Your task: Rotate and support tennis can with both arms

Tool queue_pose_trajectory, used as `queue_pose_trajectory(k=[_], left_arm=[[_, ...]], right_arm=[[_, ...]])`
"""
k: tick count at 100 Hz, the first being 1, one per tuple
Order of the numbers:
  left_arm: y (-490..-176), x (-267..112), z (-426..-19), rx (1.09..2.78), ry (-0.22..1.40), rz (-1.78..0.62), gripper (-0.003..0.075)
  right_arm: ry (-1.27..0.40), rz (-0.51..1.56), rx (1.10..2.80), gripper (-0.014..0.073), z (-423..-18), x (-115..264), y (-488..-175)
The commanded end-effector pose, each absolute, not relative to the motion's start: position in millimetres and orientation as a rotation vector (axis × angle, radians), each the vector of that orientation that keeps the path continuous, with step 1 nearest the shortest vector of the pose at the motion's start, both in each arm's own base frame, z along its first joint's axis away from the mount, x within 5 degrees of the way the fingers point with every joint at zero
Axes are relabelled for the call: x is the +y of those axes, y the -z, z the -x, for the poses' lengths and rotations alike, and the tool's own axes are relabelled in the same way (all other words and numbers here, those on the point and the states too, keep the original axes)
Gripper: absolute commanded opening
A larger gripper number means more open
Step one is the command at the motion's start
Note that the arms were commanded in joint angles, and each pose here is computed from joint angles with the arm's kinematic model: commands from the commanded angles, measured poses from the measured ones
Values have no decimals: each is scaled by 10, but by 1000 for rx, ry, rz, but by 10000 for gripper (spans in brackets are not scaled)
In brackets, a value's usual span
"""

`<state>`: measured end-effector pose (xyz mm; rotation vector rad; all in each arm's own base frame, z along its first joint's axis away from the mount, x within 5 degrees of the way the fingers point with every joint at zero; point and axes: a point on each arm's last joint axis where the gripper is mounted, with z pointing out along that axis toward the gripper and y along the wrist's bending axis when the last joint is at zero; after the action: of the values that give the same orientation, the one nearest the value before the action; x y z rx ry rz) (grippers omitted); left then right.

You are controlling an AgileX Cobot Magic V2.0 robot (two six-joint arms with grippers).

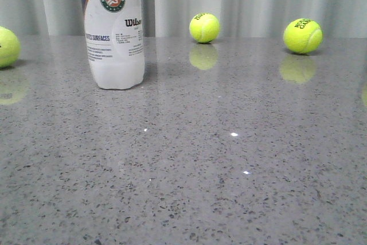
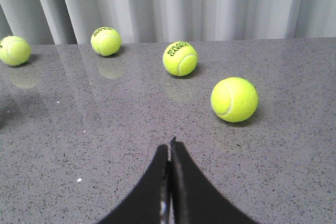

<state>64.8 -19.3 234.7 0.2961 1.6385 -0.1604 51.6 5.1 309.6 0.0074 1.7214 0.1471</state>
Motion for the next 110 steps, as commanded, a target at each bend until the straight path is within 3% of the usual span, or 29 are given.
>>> queue_pose_trajectory(k=[1,33,110], left_arm=[[-2424,-135,-642,1542,111,-208,-20],[-1969,-42,-551,1518,18,-96,-21],[-1969,-19,-550,1523,-20,-74,-20]], right_arm=[[-136,-4,1623,-65,-521,45,-3238],[-136,-4,1624,-65,-525,45,-3238],[-136,-4,1626,-65,-525,45,-3236]])
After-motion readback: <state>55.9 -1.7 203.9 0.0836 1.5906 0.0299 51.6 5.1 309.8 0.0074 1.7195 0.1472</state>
